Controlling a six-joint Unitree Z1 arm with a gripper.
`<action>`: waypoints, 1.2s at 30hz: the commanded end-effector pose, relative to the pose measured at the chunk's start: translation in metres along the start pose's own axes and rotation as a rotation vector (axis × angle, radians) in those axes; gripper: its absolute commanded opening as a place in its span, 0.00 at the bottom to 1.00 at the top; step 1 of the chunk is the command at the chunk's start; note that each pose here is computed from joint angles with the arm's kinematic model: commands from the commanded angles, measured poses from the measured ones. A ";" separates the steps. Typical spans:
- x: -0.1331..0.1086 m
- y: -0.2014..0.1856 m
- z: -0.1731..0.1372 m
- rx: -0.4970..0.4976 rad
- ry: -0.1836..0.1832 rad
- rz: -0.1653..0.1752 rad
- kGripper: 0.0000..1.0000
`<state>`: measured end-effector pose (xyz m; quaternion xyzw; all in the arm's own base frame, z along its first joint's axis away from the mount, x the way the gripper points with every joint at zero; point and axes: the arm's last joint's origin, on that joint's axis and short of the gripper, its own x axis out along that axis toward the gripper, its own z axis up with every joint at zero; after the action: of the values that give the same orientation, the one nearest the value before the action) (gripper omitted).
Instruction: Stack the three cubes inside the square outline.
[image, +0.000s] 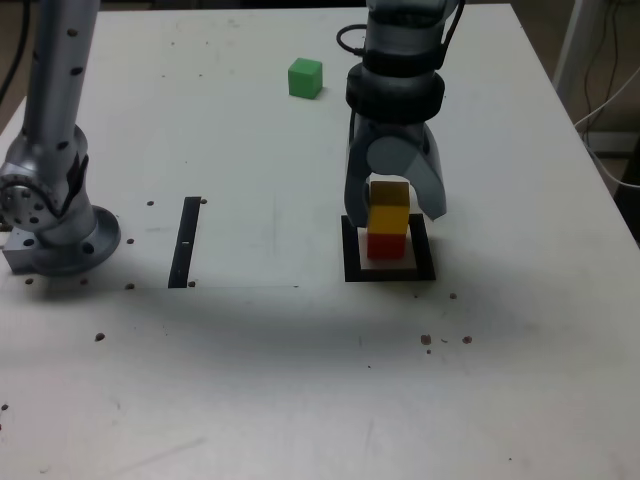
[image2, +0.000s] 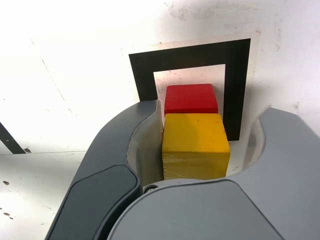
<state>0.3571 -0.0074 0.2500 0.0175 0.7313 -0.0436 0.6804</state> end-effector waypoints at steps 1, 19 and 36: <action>-0.002 -0.001 -0.001 0.004 -0.006 0.005 0.99; -0.031 0.031 -0.047 -0.079 0.043 0.087 0.99; -0.023 0.139 -0.090 -0.241 0.109 0.065 1.00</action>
<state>0.2819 0.1288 0.2755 -0.0346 0.7661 0.0655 0.6384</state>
